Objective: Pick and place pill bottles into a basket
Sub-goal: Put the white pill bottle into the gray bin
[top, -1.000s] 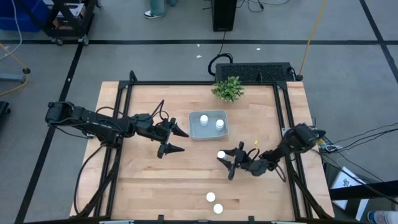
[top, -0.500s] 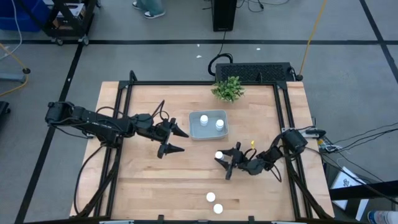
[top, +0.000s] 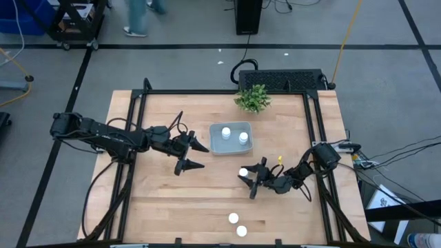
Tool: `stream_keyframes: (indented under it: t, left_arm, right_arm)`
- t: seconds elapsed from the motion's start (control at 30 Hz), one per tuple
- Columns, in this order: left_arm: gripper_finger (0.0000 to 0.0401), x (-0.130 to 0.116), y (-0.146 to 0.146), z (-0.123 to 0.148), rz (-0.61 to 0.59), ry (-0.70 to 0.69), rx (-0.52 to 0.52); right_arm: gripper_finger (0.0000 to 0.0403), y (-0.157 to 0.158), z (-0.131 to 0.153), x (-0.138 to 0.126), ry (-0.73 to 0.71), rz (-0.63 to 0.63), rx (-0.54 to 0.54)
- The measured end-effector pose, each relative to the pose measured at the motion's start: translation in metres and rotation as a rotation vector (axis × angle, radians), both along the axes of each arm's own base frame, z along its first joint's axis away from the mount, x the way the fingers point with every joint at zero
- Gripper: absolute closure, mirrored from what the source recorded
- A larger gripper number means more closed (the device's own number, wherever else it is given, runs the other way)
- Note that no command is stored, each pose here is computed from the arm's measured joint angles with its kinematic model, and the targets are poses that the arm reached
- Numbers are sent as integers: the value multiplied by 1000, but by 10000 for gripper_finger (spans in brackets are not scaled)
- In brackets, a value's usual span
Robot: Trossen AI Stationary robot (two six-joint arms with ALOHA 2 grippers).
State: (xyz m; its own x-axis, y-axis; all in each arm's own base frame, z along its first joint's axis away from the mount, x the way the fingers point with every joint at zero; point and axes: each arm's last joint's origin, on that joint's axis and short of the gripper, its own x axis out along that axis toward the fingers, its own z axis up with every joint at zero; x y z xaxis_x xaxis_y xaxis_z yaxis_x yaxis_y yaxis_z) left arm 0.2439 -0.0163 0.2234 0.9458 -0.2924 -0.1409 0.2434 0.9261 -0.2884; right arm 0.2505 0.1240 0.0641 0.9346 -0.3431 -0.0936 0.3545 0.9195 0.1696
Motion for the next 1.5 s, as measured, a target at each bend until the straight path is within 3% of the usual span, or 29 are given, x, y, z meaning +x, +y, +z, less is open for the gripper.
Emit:
stream_keyframes:
  t: [0.27, 0.47, 0.6, 0.7, 0.83, 1.07, 1.2, 1.3, 1.5]
  left_arm:
    - [54, 0, 0, 0, 0, 3, 1]
    - [54, 0, 0, 0, 0, 4, 1]
    - [54, 0, 0, 0, 0, 5, 1]
    - [54, 0, 0, -1, 0, 6, 1]
    - [54, 0, 0, -1, 0, 9, 1]
    - [54, 0, 0, -1, 0, 12, 1]
    - [54, 0, 0, -1, 1, 13, -2]
    - [54, 0, 0, -1, 2, 14, -6]
    - [54, 0, 0, -1, 2, 15, -6]
  right_arm:
    - [195, 0, -1, 0, 3, -3, 20]
    - [183, 2, 6, 0, -4, 9, -47]
    - [179, 5, 30, 2, -54, 43, -80]
    - [181, 10, 56, 0, -83, 62, -162]
    - [187, 8, 92, -5, -25, 86, -211]
    - [172, -20, 155, -2, 342, 177, 57]
    - [154, -32, 189, 6, 482, 264, 218]
    - [135, -37, 194, 12, 594, 284, 284]
    - [100, -42, 177, 19, 746, 270, 350]
